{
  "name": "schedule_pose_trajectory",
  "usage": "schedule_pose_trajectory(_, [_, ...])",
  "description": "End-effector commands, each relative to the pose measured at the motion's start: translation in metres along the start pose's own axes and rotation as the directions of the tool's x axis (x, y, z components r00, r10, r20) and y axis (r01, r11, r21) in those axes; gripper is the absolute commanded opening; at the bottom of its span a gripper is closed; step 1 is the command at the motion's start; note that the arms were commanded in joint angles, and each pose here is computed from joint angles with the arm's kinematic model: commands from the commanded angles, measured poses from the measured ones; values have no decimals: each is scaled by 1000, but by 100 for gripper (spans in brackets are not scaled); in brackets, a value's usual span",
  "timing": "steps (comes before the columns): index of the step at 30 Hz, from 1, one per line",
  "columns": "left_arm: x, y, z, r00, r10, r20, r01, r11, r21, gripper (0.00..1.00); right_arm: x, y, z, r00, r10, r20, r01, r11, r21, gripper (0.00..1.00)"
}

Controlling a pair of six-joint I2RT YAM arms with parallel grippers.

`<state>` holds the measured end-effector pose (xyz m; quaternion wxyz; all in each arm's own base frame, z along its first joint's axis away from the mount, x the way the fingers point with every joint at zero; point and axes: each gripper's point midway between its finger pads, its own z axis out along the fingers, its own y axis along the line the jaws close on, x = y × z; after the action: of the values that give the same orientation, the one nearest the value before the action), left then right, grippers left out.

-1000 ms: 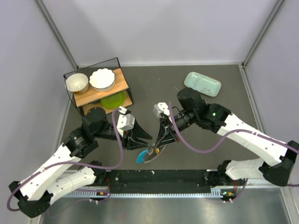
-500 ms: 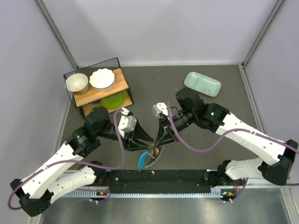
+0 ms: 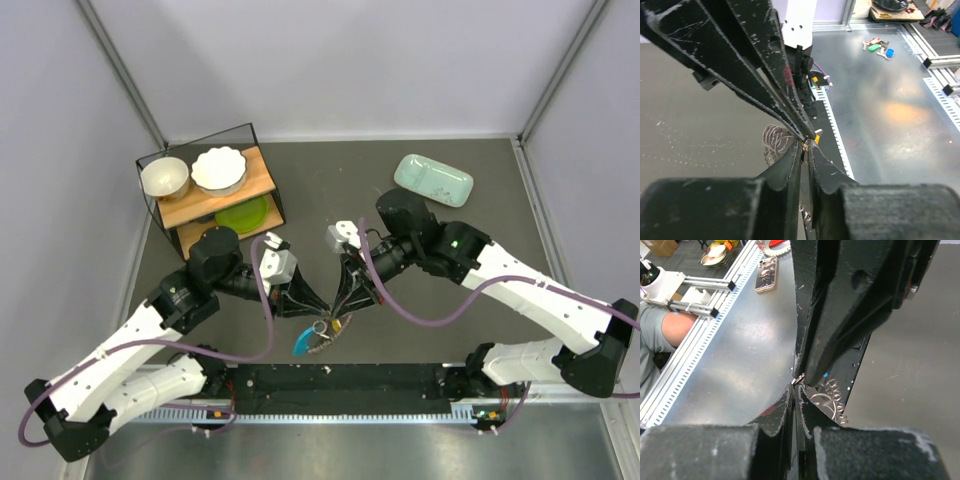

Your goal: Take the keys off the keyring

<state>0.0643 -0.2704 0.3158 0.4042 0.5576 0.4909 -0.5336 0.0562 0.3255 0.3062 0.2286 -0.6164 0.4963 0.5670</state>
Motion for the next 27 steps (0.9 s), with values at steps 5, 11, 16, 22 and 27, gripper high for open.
schedule_pose_trajectory(5, [0, -9, 2, 1000, 4, -6, -3, 997, 75, 0, -24, -10, -6, 996, -78, 33, 75, 995, 72, 0])
schedule_pose_trajectory(11, [1, 12, 1, 999, -34, 13, 35, 997, -64, 0, -24, -30, -11, 999, -19, 30, 13, 982, 189, 1])
schedule_pose_trajectory(16, [-13, 22, -1, 994, -11, 106, 26, 989, -143, 0, -17, -37, -19, 999, 12, 44, -23, 965, 261, 4])
schedule_pose_trajectory(22, [-24, 26, -4, 983, -8, 183, 44, 981, -189, 0, -16, -41, -22, 998, 14, 63, -32, 953, 302, 21])
schedule_pose_trajectory(27, [-27, 25, -7, 980, -1, 200, 42, 978, -204, 0, -14, -40, -24, 998, 16, 64, -35, 949, 312, 22])
